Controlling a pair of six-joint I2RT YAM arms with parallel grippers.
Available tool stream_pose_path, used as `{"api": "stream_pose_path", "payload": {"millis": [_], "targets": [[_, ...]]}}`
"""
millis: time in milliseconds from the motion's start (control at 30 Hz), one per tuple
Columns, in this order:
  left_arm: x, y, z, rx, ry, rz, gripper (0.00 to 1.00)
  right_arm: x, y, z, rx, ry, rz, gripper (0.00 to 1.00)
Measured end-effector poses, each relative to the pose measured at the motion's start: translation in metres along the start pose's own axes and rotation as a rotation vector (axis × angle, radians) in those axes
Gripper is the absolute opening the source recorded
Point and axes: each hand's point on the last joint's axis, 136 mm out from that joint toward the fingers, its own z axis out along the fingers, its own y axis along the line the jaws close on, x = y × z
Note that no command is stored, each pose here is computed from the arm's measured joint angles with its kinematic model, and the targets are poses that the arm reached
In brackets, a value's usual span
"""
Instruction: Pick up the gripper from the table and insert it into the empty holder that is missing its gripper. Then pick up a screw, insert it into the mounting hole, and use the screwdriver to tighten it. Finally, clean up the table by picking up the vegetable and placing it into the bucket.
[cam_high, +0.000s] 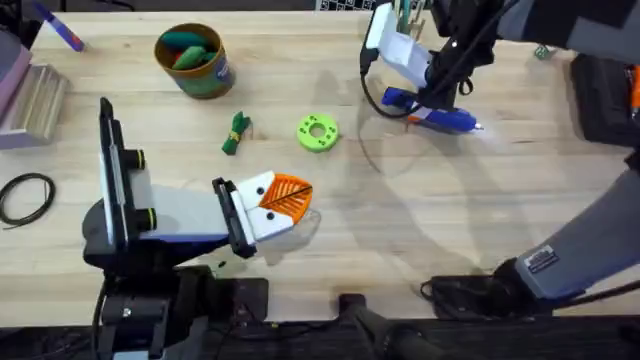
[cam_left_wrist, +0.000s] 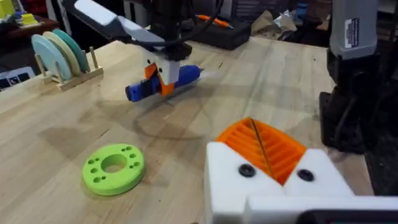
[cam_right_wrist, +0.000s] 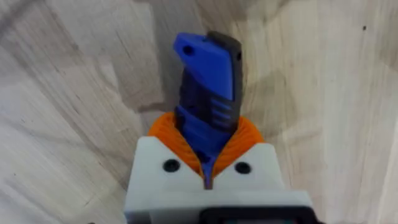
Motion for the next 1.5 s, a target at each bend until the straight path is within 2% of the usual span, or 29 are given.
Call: {"api": "stream_pose_path", "payload": {"millis": [100, 133, 333, 367, 533, 633, 733, 767, 833, 867, 1033, 1167, 1233, 1300, 1433, 1500], "targets": [[0.000, 0.000, 0.000, 0.000, 0.000, 0.000, 0.012, 0.001, 0.000, 0.001, 0.000, 0.006, 0.000, 0.030], [0.000, 0.000, 0.000, 0.000, 0.000, 0.000, 0.012, 0.001, 0.000, 0.001, 0.000, 0.008, 0.000, 0.097], [0.000, 0.000, 0.000, 0.000, 0.000, 0.000, 0.012, 0.002, -0.002, 0.001, 0.010, 0.015, 0.020, 0.942], [0.000, 0.000, 0.000, 0.000, 0.000, 0.000, 0.012, 0.001, -0.001, 0.000, 0.011, 0.015, 0.031, 0.974], [0.000, 0.000, 0.000, 0.000, 0.000, 0.000, 0.012, -0.005, 0.003, -0.003, 0.011, 0.010, 0.094, 0.987], [0.000, 0.000, 0.000, -0.001, 0.000, 0.003, 0.026, -0.017, 0.004, -0.019, 0.043, -0.020, 0.122, 0.987], [0.000, 0.001, 0.000, -0.003, 0.000, 0.007, 0.449, -0.033, 0.003, -0.050, 0.104, -0.080, 0.153, 0.989], [0.000, 0.001, 0.000, -0.004, 0.000, 0.006, 0.638, -0.039, 0.004, -0.064, 0.130, -0.110, 0.172, 0.989], [0.000, 0.001, 0.000, -0.004, 0.000, 0.006, 0.926, -0.048, 0.005, -0.090, 0.173, -0.165, 0.216, 0.991], [0.000, 0.001, 0.000, -0.004, 0.000, 0.005, 0.970, -0.052, 0.007, -0.103, 0.192, -0.196, 0.248, 0.990], [-0.003, 0.003, 0.000, -0.017, -0.008, 0.028, 0.988, -0.065, 0.017, -0.165, 0.250, -0.360, 0.463, 0.990], [-0.031, 0.005, -0.001, -0.039, -0.081, 0.161, 0.987, -0.060, 0.024, -0.205, 0.248, -0.481, 0.710, 0.990], [-0.043, 0.009, -0.003, -0.073, -0.116, 0.177, 0.986, -0.055, 0.028, -0.218, 0.239, -0.522, 0.807, 0.990], [-0.050, 0.014, -0.004, -0.106, -0.135, 0.146, 0.986, -0.050, 0.032, -0.232, 0.232, -0.562, 0.881, 0.990], [-0.046, 0.024, -0.007, -0.160, -0.097, -0.025, 0.986, -0.039, 0.044, -0.248, 0.219, -0.590, 0.952, 0.990], [-0.053, 0.027, -0.012, -0.209, -0.072, -0.080, 0.986, -0.032, 0.051, -0.253, 0.214, -0.594, 0.972, 0.991]]}}
